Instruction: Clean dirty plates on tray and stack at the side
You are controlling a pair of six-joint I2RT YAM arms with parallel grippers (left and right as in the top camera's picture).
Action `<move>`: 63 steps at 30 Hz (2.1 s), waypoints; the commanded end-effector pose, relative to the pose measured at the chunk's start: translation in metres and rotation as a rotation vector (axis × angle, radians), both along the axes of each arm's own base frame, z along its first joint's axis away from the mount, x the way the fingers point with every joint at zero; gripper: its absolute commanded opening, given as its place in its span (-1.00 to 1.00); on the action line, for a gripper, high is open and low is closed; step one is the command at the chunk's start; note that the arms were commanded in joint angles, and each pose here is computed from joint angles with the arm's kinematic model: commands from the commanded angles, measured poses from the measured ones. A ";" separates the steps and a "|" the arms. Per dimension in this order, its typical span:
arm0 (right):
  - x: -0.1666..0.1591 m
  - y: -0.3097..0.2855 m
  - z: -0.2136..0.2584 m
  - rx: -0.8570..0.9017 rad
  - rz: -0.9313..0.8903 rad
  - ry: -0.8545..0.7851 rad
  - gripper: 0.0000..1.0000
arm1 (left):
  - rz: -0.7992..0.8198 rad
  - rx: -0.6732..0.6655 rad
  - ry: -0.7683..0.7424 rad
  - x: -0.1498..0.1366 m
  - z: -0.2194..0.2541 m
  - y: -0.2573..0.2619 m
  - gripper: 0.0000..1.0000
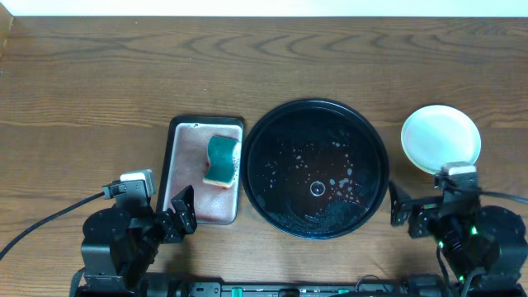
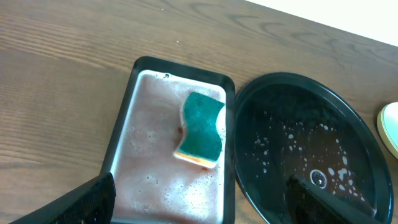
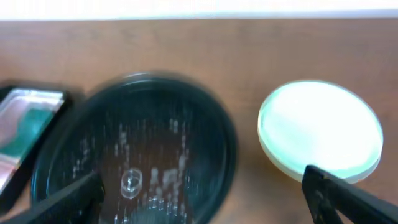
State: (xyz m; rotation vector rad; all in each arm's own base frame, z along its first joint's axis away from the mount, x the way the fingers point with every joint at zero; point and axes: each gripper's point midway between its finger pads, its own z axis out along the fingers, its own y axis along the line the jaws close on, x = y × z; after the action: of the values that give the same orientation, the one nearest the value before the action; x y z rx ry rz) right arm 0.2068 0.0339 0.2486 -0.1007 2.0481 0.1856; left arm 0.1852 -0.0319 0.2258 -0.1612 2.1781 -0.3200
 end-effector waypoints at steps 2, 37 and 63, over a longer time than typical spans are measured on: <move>0.010 -0.003 0.009 -0.032 -0.002 -0.174 0.98 | 0.005 0.020 0.001 0.000 -0.003 0.003 0.74; 0.038 -0.005 -0.090 -0.090 -0.009 -0.427 0.98 | 0.005 0.020 0.001 0.000 -0.003 0.003 0.74; 0.038 -0.005 -0.090 -0.090 -0.009 -0.427 0.98 | 0.042 0.083 -0.154 0.019 -0.047 0.015 0.74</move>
State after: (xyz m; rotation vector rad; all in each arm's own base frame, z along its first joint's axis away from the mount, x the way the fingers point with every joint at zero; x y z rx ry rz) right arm 0.2444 0.0314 0.1588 -0.1737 1.6299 0.0761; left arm 0.1993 -0.0203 0.2061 -0.1465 2.0652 -0.2390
